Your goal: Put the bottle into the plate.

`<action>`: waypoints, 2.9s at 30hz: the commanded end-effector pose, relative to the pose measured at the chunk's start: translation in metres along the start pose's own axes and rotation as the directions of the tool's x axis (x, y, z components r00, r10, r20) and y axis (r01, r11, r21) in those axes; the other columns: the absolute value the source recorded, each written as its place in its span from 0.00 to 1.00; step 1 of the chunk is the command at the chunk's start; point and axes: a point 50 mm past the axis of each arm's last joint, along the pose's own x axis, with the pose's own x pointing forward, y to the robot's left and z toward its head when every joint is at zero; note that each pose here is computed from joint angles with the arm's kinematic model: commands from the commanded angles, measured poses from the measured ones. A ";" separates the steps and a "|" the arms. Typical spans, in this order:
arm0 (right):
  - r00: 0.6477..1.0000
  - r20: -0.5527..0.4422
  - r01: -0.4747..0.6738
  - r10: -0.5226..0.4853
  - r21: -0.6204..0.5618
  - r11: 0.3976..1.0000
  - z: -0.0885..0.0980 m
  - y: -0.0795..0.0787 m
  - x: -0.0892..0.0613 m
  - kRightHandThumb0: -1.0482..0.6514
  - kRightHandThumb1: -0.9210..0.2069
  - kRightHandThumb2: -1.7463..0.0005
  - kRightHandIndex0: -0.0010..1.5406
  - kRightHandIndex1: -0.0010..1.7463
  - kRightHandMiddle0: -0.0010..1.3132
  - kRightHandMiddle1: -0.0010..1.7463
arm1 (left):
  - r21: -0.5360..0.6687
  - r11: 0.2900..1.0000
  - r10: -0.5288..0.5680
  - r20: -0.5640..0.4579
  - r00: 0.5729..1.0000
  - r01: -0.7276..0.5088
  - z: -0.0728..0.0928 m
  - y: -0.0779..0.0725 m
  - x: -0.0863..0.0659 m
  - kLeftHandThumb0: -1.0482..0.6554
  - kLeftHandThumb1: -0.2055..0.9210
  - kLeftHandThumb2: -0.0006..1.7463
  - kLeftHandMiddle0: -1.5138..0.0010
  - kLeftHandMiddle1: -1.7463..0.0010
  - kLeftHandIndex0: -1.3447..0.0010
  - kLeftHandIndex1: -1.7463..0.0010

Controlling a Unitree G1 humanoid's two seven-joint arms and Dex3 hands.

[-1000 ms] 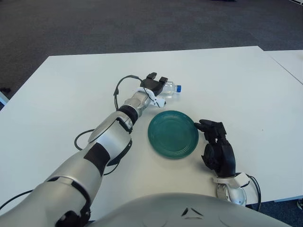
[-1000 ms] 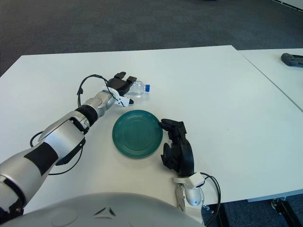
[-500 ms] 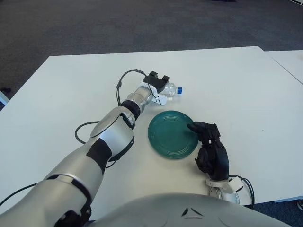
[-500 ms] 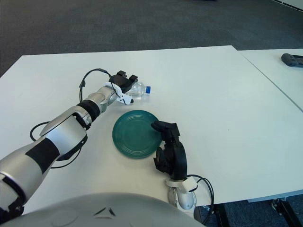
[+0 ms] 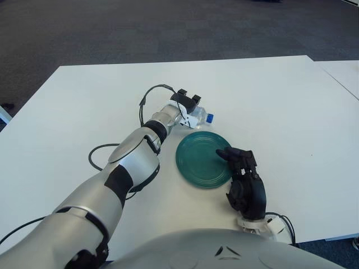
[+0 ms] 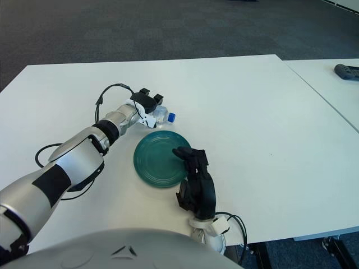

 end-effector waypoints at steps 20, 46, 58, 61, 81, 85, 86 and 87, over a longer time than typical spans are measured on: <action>0.935 -0.308 0.210 -0.175 0.085 0.974 -0.022 -0.008 -0.067 0.21 0.00 0.66 0.37 0.57 0.09 0.70 | -0.131 0.986 -0.108 -0.011 0.994 0.105 -0.005 -0.046 -0.011 0.07 1.00 0.07 0.47 0.00 0.88 0.10; 0.917 -0.294 0.293 -0.270 0.038 0.955 -0.012 -0.029 -0.063 0.22 0.00 0.67 0.37 0.60 0.10 0.71 | -0.332 0.940 0.068 -0.049 0.996 -0.081 0.003 -0.057 -0.016 0.35 0.50 0.72 0.30 0.00 0.57 0.00; 0.919 -0.284 0.292 -0.275 0.019 0.956 -0.013 -0.032 -0.059 0.22 0.00 0.68 0.37 0.61 0.10 0.70 | -0.336 0.934 0.112 -0.050 0.992 -0.122 0.003 -0.052 -0.015 0.36 0.52 0.70 0.30 0.00 0.59 0.00; 0.918 -0.284 0.294 -0.278 0.017 0.956 -0.013 -0.033 -0.058 0.22 0.00 0.68 0.37 0.61 0.10 0.70 | -0.340 0.931 0.119 -0.053 0.991 -0.130 0.002 -0.051 -0.015 0.36 0.54 0.69 0.31 0.00 0.60 0.00; 0.911 -0.293 0.299 -0.290 -0.014 0.954 -0.019 -0.042 -0.053 0.22 0.00 0.66 0.36 0.62 0.13 0.71 | -0.275 0.916 0.312 0.026 0.950 -0.293 -0.010 -0.012 -0.014 0.34 0.45 0.76 0.26 0.00 0.54 0.00; 0.910 -0.299 0.298 -0.288 -0.012 0.955 -0.021 -0.043 -0.053 0.22 0.00 0.66 0.36 0.62 0.13 0.71 | -0.276 0.900 0.366 0.057 0.929 -0.337 -0.011 0.002 -0.014 0.34 0.44 0.77 0.26 0.00 0.53 0.00; 0.910 -0.300 0.297 -0.286 -0.012 0.955 -0.021 -0.043 -0.053 0.23 0.00 0.65 0.36 0.62 0.13 0.71 | -0.276 0.896 0.380 0.066 0.923 -0.349 -0.010 0.006 -0.014 0.34 0.43 0.77 0.26 0.00 0.53 0.00; 0.910 -0.300 0.296 -0.285 -0.012 0.955 -0.022 -0.043 -0.053 0.23 0.00 0.65 0.36 0.62 0.13 0.70 | -0.276 0.890 0.397 0.077 0.914 -0.363 -0.010 0.011 -0.014 0.33 0.43 0.78 0.26 0.00 0.53 0.00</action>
